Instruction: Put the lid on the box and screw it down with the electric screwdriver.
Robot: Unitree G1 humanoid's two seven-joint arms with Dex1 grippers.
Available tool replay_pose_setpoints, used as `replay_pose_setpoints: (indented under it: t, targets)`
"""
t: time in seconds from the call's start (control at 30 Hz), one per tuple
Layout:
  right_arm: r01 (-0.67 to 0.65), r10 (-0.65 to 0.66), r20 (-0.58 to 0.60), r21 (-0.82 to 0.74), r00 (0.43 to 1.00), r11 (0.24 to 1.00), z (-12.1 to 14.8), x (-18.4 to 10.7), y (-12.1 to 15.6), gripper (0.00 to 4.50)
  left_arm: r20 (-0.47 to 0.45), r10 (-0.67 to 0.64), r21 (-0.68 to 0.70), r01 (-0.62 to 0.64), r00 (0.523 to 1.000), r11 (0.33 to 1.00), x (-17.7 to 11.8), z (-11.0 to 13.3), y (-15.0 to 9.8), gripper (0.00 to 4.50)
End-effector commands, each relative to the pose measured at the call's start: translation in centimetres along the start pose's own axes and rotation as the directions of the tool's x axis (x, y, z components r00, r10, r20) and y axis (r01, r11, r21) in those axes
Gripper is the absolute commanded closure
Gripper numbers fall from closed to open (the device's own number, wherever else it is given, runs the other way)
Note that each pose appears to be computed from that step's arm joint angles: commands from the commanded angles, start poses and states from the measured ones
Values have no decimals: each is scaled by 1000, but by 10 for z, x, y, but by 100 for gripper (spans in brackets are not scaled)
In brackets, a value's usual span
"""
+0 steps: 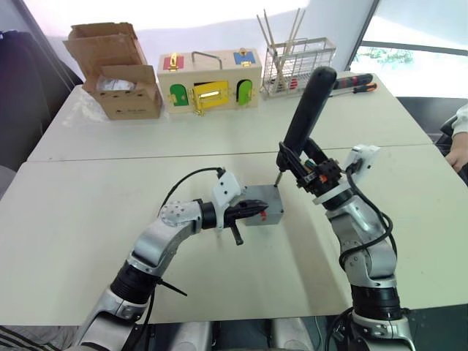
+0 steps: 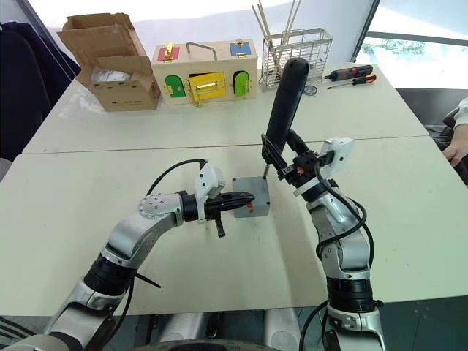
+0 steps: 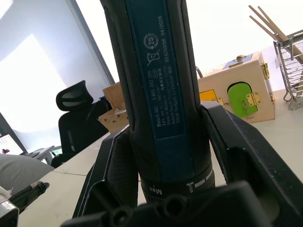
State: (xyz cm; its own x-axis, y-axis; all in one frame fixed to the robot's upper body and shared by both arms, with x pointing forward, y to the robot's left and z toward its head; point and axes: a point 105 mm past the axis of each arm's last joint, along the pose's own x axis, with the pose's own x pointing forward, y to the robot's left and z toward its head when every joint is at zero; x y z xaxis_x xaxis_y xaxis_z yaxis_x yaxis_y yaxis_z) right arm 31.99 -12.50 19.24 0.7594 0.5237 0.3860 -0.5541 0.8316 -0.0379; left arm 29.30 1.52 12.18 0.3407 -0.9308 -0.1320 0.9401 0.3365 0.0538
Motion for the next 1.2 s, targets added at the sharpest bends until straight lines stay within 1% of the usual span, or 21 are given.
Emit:
replay_pose_setpoints:
  t: [0.03,0.17,0.3,0.5,0.63,0.9,1.2]
  targets:
    - [-53,60,-102,68,993,996,-30,-3,18,258,3,20,13,-20,1000,1000,-2,1,3,450]
    - [-78,86,-116,70,990,994,-35,0,26,258,0,25,6,-25,1000,1000,-2,0,4,450]
    - [-72,79,-132,61,988,996,-39,2,25,258,-6,50,25,-50,999,998,-3,-1,7,450]
    - [-68,78,-140,75,987,995,-44,1,27,258,-9,55,14,-55,998,998,-3,-3,7,450]
    - [-35,54,-156,116,986,993,-53,-4,27,258,-10,56,9,-56,998,998,-3,-4,7,450]
    - [-2,27,-176,141,984,990,-61,-10,25,258,-17,54,9,-54,998,999,-3,-5,7,450]
    - [35,-6,-181,155,983,987,-63,-13,20,258,-21,48,11,-47,999,999,-1,-6,7,450]
